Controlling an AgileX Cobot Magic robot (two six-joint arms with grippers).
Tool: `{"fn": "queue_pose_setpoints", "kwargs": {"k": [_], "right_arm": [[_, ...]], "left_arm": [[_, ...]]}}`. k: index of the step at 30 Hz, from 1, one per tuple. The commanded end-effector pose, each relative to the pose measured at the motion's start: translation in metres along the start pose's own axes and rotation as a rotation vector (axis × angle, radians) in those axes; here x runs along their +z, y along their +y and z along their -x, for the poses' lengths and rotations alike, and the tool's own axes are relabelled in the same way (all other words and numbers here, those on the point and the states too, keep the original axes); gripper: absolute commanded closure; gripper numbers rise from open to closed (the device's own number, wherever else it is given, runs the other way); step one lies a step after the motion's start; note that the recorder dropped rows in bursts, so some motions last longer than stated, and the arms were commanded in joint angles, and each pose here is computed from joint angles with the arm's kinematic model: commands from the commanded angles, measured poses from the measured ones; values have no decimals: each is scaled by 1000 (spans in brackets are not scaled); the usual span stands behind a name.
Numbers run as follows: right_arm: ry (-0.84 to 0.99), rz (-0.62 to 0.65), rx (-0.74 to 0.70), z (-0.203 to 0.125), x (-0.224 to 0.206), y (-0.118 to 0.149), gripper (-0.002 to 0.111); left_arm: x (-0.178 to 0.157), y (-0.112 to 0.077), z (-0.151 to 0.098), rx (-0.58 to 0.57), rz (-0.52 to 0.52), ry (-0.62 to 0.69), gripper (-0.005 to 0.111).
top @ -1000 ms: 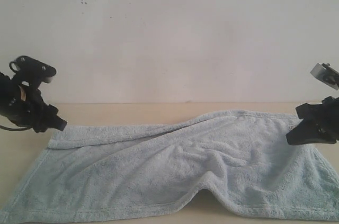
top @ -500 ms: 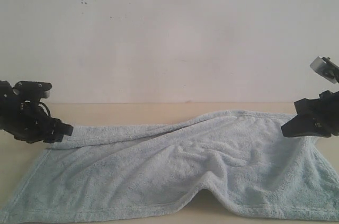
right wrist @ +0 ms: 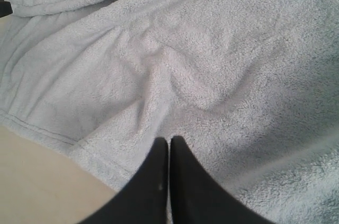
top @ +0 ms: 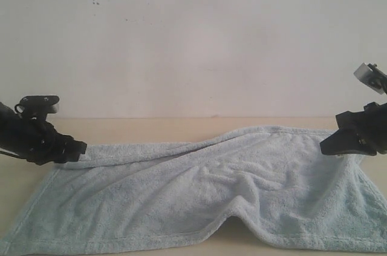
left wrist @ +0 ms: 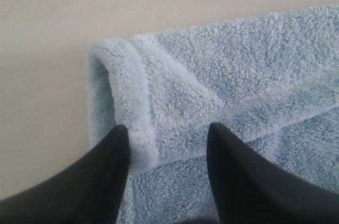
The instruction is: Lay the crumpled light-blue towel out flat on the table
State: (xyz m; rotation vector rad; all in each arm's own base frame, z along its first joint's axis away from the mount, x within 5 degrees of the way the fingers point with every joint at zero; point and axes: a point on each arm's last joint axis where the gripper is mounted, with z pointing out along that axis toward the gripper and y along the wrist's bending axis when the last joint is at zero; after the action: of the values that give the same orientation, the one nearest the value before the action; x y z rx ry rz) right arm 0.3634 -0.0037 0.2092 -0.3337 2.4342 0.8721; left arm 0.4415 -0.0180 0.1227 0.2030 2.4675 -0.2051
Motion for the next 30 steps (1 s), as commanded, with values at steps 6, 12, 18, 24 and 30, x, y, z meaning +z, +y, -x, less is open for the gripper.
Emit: {"fn": "queue_pose_setpoints", "kwargs": {"k": [6,12,18,24,30], "right_arm": [[-7,13,-14,1,-2,3,108],[-7,13,-14,1,-2,3,108],[-10,14,-16,2,-2,3,108],[-14,14,-14,2,-2,3,108],[-16,10,-18,2,-2,3,108]], "left_arm": [[-1,9,-1,7,21,10,62],[-1,9,0,7,26,5,62],[8,10,-7,-1,23,28,62],[13,10,-10,-1,31,31,62],[13,9,-9,-26,29,23,76]]}}
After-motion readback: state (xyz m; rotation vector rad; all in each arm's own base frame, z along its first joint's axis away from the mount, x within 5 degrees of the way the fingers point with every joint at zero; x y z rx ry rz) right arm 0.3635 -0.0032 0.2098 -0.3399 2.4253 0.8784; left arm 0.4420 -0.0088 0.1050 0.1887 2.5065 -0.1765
